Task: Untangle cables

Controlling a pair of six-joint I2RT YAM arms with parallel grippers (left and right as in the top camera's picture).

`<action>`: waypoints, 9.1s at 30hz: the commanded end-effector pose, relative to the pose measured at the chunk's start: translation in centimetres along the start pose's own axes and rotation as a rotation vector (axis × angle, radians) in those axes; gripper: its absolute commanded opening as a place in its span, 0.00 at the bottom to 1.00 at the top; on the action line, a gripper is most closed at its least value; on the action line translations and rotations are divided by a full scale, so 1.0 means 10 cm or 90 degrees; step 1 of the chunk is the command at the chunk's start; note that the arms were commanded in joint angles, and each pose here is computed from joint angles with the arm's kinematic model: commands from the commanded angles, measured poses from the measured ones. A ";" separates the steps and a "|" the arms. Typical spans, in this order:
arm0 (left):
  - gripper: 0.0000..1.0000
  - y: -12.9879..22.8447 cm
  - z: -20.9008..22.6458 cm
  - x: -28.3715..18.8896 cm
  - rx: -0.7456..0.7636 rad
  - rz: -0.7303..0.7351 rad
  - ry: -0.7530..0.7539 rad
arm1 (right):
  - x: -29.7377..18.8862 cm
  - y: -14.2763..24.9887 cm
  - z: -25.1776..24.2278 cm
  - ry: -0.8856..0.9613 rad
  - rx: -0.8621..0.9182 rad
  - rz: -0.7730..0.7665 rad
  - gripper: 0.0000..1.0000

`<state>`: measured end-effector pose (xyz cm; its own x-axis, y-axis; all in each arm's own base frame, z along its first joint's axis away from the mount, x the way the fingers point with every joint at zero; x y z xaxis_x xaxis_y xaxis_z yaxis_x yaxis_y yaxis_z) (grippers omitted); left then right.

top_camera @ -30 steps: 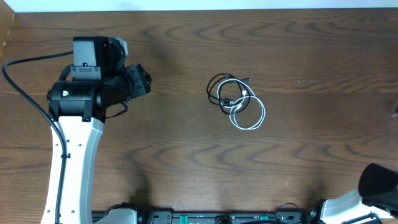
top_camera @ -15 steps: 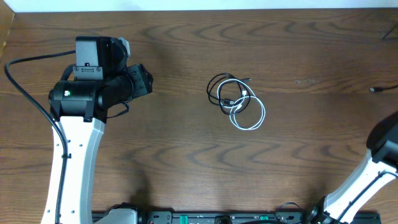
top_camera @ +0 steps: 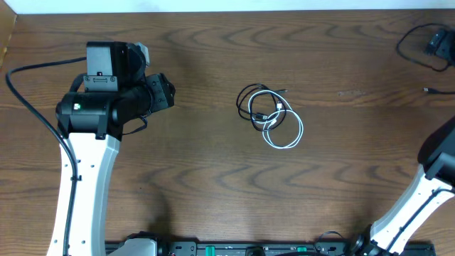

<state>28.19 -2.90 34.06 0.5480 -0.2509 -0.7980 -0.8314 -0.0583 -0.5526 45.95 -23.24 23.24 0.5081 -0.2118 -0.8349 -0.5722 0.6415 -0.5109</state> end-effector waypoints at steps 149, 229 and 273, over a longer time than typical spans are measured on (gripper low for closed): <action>0.50 0.06 0.09 0.18 0.003 0.076 -0.043 | -3.36 1.92 2.18 -0.625 -0.357 -0.013 0.01; 0.50 0.02 0.08 0.19 -0.014 0.057 -0.042 | -1.70 0.21 -0.80 -0.347 0.156 0.124 0.98; 0.50 0.04 0.08 0.18 -0.016 0.066 -0.044 | 0.10 2.95 0.89 -0.007 -0.170 0.285 0.20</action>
<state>28.77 -2.62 32.06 0.4613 -0.1991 -0.8646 -0.8863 -0.0589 -0.4593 36.05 1.56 9.87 0.1921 0.0573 -0.9797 -0.8765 0.4590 -0.1450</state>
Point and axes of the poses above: each gripper's point midway between its finger pads, its own x axis out along the fingers, its own z axis along the line the jaws close on, y = z × x, the point moved 10 cm from there along -x, back along the fingers, and after that the axes turned 13 degrees about x, right-handed, at the moved point
